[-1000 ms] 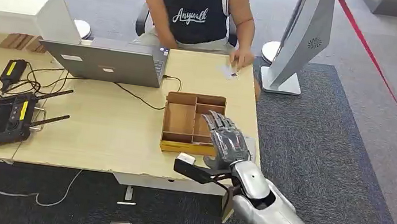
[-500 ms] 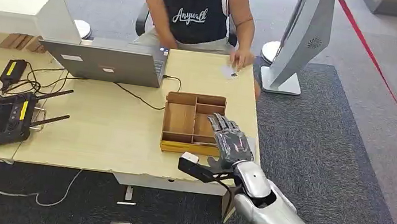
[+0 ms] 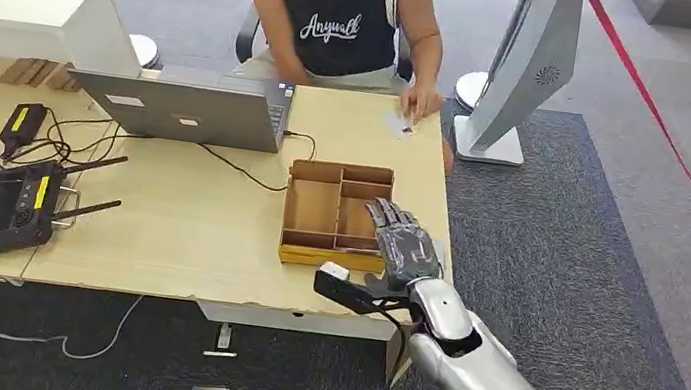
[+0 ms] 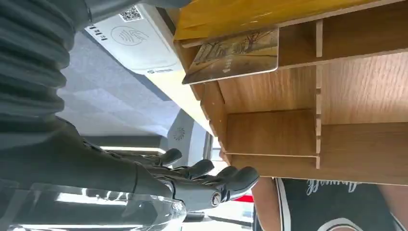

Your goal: Pass the card to the sensor for recognition and then transmit it.

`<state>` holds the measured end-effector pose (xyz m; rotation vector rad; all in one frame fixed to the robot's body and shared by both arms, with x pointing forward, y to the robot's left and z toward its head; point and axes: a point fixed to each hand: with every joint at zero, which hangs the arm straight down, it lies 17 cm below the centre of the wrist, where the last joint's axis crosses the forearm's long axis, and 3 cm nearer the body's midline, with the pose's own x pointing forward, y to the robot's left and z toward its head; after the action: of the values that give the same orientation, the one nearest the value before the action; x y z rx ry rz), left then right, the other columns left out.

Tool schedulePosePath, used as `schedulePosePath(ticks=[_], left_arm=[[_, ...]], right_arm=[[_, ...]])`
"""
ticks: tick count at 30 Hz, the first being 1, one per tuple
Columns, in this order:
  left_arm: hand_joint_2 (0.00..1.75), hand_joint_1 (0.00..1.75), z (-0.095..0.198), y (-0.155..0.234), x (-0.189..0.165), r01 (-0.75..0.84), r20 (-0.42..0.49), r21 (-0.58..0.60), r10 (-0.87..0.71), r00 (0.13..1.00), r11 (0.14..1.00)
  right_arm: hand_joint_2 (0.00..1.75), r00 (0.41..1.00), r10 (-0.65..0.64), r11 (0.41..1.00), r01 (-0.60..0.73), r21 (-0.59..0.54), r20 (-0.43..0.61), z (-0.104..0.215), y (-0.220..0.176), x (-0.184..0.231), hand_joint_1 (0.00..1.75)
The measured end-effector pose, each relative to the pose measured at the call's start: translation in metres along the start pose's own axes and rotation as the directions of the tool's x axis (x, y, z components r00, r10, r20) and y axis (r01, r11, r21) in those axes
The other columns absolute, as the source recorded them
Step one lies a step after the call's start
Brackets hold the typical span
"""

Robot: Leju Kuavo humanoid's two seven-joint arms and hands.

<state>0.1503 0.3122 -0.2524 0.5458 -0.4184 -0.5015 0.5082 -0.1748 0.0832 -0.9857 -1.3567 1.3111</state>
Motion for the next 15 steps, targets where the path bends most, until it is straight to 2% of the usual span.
schedulePosePath(ticks=[15], left_arm=[[0.0, 0.0, 0.0001, -0.0002, -0.0025, -0.014, -0.017, -0.001, 0.014, 1.0, 1.0]], right_arm=[[1.75, 1.0, -0.017, 0.999, 0.017, 0.031, -0.009, -0.0028, 0.0089, 0.0004, 0.0]])
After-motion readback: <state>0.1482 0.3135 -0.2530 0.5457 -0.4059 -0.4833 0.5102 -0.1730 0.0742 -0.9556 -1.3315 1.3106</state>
